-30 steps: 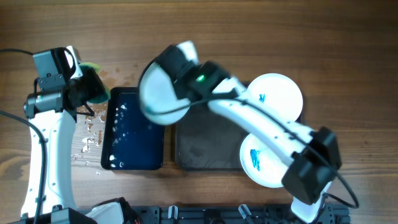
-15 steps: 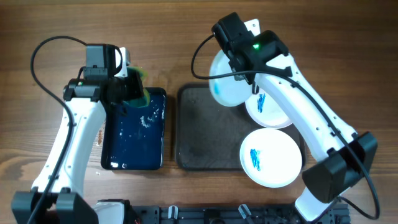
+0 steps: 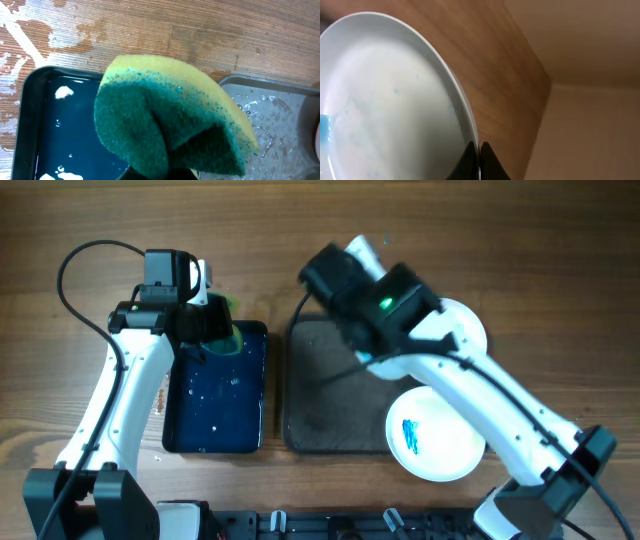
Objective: Clean dirty plates on tray and stack at the side
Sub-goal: 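Carry the plate right and set it on the table beside the tray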
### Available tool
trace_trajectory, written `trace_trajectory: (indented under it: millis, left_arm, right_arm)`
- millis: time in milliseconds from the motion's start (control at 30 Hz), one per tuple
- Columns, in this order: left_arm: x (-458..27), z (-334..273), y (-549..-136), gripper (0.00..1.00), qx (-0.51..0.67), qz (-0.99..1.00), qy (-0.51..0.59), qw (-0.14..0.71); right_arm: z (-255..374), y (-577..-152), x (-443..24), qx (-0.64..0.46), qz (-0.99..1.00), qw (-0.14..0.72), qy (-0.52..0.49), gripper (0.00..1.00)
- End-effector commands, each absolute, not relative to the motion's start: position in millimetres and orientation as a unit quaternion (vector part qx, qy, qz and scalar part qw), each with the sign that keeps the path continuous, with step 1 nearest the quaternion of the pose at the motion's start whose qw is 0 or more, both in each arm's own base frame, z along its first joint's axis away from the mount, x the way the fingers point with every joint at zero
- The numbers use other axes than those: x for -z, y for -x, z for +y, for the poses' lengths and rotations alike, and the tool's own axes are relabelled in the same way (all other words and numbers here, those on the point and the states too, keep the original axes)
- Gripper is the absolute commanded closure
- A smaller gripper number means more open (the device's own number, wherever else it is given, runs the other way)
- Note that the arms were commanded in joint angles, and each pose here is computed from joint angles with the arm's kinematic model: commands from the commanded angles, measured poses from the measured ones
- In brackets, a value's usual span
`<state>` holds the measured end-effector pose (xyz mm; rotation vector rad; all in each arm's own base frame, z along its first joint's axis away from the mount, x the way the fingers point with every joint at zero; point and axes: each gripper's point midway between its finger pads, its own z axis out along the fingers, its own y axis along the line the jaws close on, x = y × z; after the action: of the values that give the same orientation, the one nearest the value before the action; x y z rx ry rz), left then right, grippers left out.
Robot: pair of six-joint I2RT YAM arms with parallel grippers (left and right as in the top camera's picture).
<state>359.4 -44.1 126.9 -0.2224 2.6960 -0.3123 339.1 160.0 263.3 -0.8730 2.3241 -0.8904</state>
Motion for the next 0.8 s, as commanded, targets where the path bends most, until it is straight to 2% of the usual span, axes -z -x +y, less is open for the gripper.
trace_trajectory:
  millis: [0, 200, 467, 567, 633, 767]
  left_arm:
    - [-136, -47, -367, 0.96, 0.121, 0.965, 0.08, 0.22]
    - [-137, -48, -370, 0.96, 0.122, 0.963, 0.079, 0.227]
    - [-138, -47, -371, 0.96, 0.12, 0.963, 0.077, 0.229]
    - [-138, -47, -371, 0.96, 0.118, 0.963, 0.07, 0.23]
    - [-138, -47, -371, 0.96, 0.118, 0.964, 0.07, 0.229]
    - [-138, -47, -371, 0.96, 0.118, 0.964, 0.07, 0.229]
  right_arm:
    - [152, -327, -278, 0.356, 0.846, 0.266, 0.294, 0.95]
    - [119, -306, -257, 0.41, 0.852, 0.229, 0.231, 0.95]
    - [122, -305, -254, 0.408, 0.854, 0.231, 0.227, 0.96]
    - [132, -306, -232, 0.347, 0.89, 0.216, 0.2, 0.96]
    - [132, -300, -224, 0.316, 0.914, 0.212, 0.145, 0.96]
    - [185, -307, -193, 0.125, 0.969, 0.189, 0.095, 0.96]
